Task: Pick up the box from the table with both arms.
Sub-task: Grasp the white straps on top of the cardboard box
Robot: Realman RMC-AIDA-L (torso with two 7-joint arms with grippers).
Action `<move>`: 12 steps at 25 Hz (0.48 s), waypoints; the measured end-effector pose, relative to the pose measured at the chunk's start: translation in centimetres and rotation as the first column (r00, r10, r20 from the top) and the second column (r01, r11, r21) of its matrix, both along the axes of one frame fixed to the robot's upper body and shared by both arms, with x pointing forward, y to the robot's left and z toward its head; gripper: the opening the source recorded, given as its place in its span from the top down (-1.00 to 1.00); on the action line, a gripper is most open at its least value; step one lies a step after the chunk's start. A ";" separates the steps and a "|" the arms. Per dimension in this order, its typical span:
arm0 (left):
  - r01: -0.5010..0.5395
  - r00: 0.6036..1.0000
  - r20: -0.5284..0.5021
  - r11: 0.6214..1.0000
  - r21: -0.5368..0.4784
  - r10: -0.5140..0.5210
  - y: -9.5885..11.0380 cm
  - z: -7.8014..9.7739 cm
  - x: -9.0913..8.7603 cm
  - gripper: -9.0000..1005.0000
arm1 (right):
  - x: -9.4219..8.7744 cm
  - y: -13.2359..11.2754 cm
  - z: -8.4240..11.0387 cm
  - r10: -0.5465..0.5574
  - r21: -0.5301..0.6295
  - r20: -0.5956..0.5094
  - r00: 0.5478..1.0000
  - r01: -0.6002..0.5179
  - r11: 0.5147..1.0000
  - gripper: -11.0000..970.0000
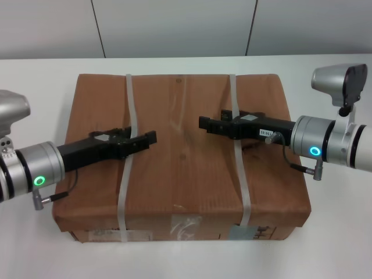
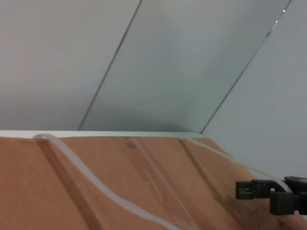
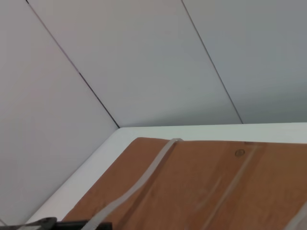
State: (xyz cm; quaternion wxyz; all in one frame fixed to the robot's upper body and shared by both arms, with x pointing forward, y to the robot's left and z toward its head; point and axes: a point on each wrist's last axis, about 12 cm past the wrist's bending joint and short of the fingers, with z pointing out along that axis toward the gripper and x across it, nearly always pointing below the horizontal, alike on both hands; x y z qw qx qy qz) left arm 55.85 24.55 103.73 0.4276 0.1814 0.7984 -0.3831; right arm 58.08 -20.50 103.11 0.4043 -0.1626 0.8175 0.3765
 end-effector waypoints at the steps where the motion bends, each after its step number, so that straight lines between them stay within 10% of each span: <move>1: 0.005 1.000 -0.004 1.000 0.000 -0.005 -0.1 0.0 0.1 -0.35 | 0.0 0.0 0.0 0.002 -0.002 0.005 1.000 -0.002 1.000 -0.70; 12: 0.073 0.996 -0.048 0.997 0.023 -0.072 -1.3 0.0 0.3 -0.27 | -0.1 0.0 0.1 -0.011 0.007 0.069 0.998 0.011 1.000 -0.66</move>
